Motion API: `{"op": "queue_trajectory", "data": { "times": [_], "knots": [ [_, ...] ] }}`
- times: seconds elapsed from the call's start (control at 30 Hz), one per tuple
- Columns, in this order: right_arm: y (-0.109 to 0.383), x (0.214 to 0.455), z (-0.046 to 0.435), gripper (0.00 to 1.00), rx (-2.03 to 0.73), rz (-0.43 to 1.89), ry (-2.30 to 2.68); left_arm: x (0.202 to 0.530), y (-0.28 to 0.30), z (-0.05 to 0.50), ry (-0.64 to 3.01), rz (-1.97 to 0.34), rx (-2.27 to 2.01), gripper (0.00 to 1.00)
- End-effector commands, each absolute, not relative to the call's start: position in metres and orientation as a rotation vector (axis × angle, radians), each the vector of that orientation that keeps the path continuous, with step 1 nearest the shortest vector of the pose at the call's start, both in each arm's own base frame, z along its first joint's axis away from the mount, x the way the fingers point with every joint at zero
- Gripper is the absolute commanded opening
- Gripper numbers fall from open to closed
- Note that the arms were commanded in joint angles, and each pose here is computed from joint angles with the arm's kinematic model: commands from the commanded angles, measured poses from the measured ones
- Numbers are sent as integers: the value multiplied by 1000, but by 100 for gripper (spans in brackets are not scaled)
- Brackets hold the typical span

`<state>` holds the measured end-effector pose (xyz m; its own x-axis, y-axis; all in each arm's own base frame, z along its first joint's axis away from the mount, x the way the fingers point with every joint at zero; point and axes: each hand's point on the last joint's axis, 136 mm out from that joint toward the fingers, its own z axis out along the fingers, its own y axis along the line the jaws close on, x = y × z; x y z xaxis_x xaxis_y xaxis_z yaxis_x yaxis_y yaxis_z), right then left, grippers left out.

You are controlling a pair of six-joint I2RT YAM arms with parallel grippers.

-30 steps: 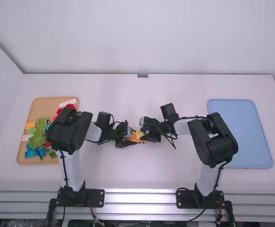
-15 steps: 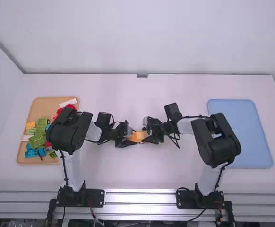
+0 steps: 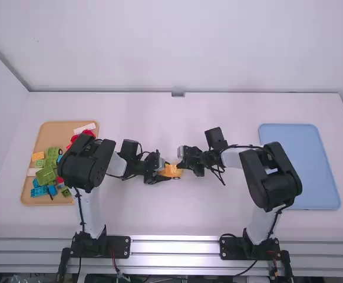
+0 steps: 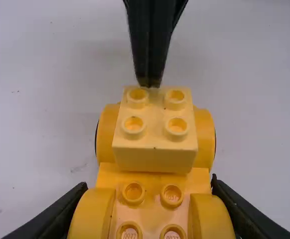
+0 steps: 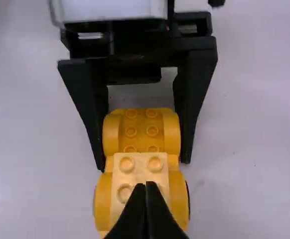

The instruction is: Assemble lego blocks to make yellow taxi

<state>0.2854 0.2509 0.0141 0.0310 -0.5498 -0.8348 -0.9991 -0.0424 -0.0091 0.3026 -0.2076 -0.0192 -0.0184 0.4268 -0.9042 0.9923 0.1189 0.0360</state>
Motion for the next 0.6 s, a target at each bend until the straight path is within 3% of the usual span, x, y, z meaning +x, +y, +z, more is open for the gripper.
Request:
{"op": "queue_trajectory", "data": {
  "times": [0.0,0.57],
  "knots": [
    [254,284,9,0,-1691,817,1634,290,-203,-39,1677,-867,1430,55],
    [230,272,-27,0,-1833,657,1822,291,-203,-39,1676,-866,1430,53]
  ]
}}
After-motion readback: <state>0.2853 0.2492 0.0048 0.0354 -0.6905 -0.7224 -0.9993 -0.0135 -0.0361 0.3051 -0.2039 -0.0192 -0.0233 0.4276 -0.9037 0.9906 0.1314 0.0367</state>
